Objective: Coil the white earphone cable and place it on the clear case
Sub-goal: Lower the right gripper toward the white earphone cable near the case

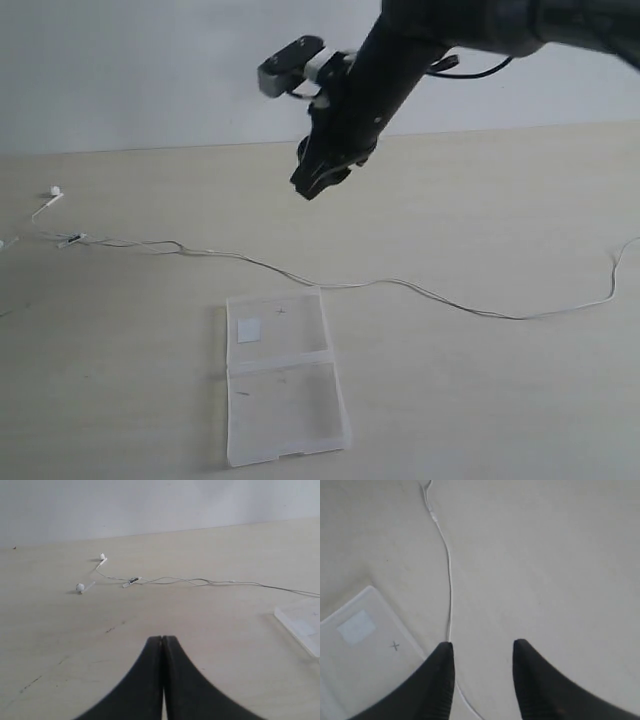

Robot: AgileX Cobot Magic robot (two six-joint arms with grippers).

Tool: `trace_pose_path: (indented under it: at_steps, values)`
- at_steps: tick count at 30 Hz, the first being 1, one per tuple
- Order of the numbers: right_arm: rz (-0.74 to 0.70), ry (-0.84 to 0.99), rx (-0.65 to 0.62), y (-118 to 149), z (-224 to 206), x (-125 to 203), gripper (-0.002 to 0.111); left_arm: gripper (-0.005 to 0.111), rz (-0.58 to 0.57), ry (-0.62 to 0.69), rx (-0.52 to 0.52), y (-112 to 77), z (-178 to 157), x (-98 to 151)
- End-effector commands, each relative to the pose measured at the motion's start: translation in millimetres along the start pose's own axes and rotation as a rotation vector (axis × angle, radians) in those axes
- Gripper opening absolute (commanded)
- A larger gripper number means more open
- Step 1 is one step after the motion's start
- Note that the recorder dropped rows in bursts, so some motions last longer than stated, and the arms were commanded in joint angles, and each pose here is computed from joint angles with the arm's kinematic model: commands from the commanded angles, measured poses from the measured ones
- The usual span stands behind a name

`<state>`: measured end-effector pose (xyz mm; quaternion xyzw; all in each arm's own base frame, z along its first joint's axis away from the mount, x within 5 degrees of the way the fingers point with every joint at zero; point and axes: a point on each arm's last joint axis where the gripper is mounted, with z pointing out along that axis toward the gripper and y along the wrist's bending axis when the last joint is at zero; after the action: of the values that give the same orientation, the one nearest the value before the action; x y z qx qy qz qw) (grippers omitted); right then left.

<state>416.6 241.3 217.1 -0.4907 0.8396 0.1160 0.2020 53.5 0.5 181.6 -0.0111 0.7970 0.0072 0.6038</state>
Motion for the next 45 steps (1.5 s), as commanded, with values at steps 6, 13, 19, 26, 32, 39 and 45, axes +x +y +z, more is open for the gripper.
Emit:
trace_pose_path:
  at_steps: [6, 13, 19, 26, 32, 39, 45]
  values:
    - [0.006, 0.117, 0.043, 18, 60, -11, 0.040, 0.000, -0.005, -0.009, 0.000, -0.1, 0, 0]
    - [0.011, 0.289, 0.113, 10, 69, 7, 0.040, 0.000, -0.003, -0.009, -0.001, 0.0, 0, 0]
    - [0.034, 0.319, 0.114, 11, 61, 8, 0.040, 0.000, -0.003, -0.009, -0.001, 0.0, 0, 0]
    - [0.135, 0.179, 0.007, 22, 60, -5, 0.040, 0.000, -0.003, -0.009, -0.001, 0.0, 0, 0]
    - [0.076, 0.214, -0.004, 22, 60, -2, 0.040, 0.000, -0.003, -0.009, -0.001, 0.0, 0, 0]
    - [0.065, 0.311, 0.031, 19, 58, 6, 0.040, 0.000, -0.003, -0.009, -0.001, 0.0, 0, 0]
    - [-0.008, 0.439, 0.150, 6, 53, 18, 0.040, 0.000, -0.003, -0.009, -0.001, 0.0, 0, 0]
